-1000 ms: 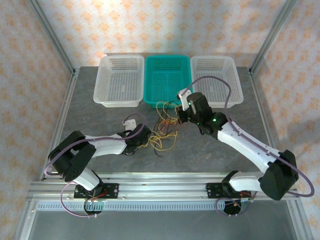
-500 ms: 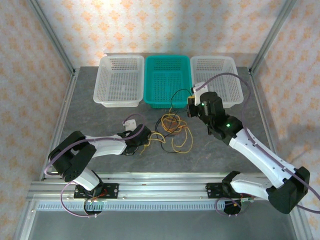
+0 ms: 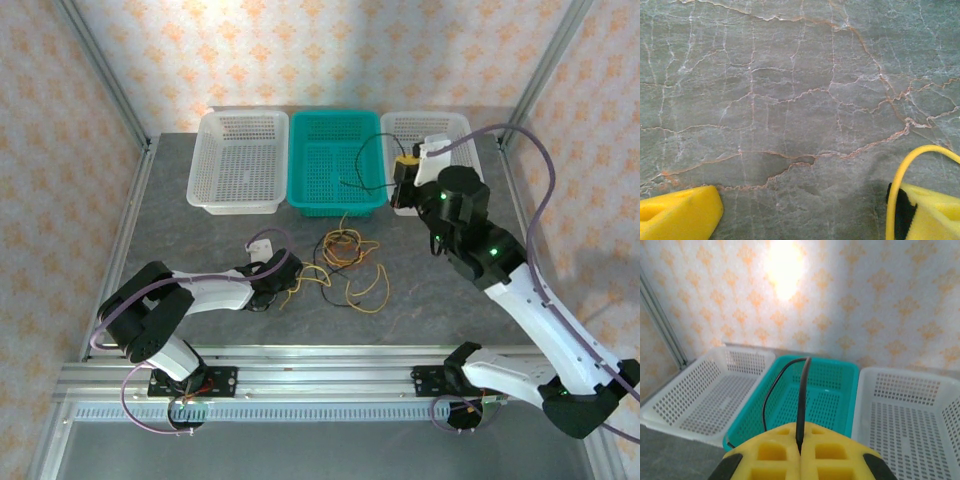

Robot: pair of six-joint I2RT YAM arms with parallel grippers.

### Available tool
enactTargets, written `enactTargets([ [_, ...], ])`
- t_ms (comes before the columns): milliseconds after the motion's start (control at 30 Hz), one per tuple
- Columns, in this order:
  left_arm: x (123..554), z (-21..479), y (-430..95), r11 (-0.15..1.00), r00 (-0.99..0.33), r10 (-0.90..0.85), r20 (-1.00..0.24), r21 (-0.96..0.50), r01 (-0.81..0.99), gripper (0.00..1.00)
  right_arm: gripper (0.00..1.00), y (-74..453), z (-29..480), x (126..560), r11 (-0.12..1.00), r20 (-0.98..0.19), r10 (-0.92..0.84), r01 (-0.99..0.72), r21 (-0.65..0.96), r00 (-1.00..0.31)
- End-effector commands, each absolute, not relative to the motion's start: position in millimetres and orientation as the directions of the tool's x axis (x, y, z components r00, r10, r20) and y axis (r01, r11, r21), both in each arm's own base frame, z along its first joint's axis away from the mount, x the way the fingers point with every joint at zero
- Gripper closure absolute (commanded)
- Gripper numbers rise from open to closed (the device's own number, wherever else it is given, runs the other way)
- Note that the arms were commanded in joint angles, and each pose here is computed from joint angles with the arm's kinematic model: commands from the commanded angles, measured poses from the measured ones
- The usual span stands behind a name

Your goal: Untangle the cables

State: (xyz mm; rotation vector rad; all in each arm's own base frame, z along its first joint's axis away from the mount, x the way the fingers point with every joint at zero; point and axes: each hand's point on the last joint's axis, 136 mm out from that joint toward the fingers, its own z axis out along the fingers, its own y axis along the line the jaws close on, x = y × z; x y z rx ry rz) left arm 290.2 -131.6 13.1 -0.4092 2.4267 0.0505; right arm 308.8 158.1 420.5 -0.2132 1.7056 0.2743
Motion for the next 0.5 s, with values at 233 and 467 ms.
enactTargets([
  [233,266,-6,-102,0.943,-0.775,-0.25,-0.581,0.036,-0.332,0.1,1.0,148,433,310,0.967,-0.989,0.05,-0.242,0.082,-0.136],
  [467,300,87,-142,0.964,-0.651,-0.266,-0.711,-0.205,-0.171,0.03,1.0,150,402,325,0.964,-0.964,0.17,-0.17,0.206,-0.204],
])
